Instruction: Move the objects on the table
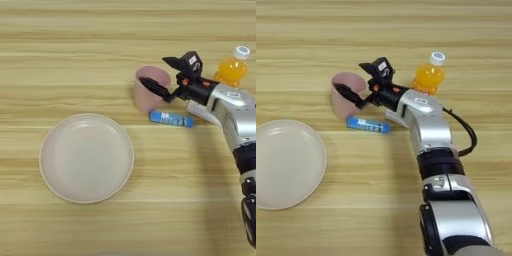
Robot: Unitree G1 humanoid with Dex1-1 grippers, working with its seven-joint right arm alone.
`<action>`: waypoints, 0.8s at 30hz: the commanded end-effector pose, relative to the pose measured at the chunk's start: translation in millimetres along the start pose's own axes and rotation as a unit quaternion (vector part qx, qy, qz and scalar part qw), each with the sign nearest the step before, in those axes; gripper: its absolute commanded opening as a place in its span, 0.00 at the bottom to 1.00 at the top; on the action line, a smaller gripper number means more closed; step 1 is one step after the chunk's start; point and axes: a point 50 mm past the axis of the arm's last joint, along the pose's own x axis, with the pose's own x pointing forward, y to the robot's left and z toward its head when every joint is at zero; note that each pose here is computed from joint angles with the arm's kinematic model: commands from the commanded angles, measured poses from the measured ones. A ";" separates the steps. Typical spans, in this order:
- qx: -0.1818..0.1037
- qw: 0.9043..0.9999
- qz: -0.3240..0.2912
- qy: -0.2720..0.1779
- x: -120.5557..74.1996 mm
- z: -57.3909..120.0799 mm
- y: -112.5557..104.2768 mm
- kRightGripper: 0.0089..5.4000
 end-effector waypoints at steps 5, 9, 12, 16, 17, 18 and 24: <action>-0.053 0.996 -0.006 -0.078 4.6 46.4 -7.8 1.00; -0.052 0.995 -0.005 -0.080 4.5 47.1 -7.9 1.00; -0.051 0.996 -0.002 -0.077 4.7 46.1 -7.5 1.00; -0.049 0.997 0.005 -0.061 5.0 40.7 -6.2 1.00; -0.047 0.997 0.008 -0.055 5.1 39.0 -5.7 1.00; -0.046 0.998 0.012 -0.049 5.2 37.1 -5.1 1.00; -0.042 0.999 0.011 -0.024 6.3 29.1 -5.5 1.00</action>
